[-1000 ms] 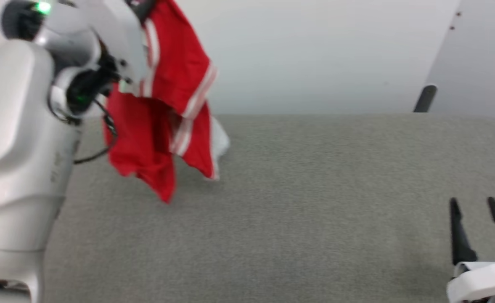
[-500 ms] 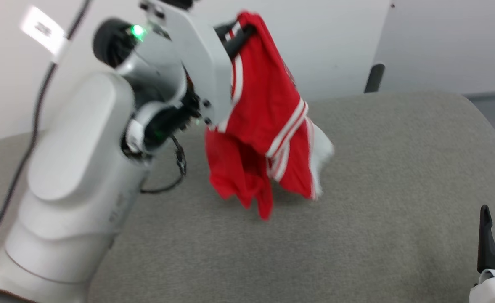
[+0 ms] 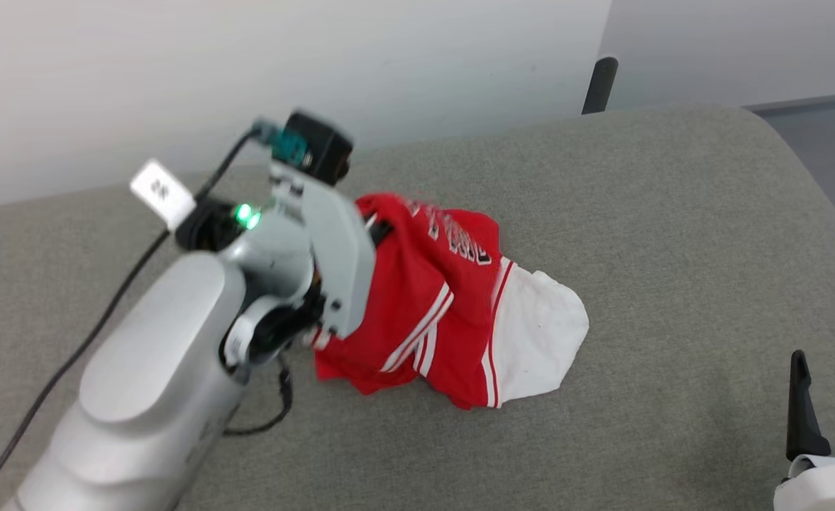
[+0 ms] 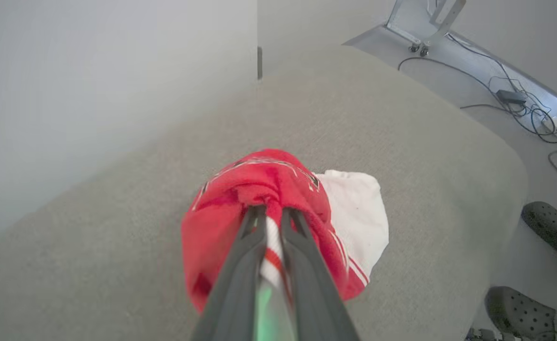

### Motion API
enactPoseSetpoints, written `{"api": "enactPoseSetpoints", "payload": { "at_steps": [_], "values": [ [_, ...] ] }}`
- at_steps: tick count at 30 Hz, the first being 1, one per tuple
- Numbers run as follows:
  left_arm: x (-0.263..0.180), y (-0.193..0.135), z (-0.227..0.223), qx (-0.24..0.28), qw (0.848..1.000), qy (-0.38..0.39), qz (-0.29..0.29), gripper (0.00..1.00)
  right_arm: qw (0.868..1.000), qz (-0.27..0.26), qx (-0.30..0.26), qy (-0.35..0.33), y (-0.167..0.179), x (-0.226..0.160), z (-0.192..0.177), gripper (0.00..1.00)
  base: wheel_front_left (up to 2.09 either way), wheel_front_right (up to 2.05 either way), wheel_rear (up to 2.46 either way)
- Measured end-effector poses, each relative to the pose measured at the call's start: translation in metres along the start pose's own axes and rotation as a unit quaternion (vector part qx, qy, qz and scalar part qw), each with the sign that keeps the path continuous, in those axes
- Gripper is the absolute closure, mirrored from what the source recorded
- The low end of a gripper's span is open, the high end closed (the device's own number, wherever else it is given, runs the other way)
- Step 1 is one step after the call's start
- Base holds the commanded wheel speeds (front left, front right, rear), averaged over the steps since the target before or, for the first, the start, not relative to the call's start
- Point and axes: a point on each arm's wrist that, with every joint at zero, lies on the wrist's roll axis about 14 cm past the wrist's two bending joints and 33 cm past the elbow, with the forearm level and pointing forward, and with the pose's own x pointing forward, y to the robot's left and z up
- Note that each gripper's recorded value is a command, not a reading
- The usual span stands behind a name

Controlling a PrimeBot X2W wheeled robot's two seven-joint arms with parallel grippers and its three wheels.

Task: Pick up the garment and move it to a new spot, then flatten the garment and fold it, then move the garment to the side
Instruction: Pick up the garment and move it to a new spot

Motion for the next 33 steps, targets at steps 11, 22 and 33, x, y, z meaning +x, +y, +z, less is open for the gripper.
{"api": "enactPoseSetpoints", "payload": {
  "at_steps": [11,22,33],
  "values": [
    [-0.004,0.036,-0.086,-0.042,0.993,0.101,0.047,1.00,0.999,0.031,0.006,0.003,0.024,0.013,-0.006,0.00,0.00,0.00,0.00],
    [-0.011,0.035,-0.134,-0.072,0.984,0.152,0.053,0.00,0.997,0.077,0.004,-0.004,0.054,0.016,0.001,0.00,0.00,0.00,0.00],
    [-0.042,0.047,-0.100,-0.043,0.992,0.080,0.086,0.00,0.992,0.123,0.001,-0.026,0.077,0.008,0.019,0.00,0.00,0.00,0.00]
  ]
}}
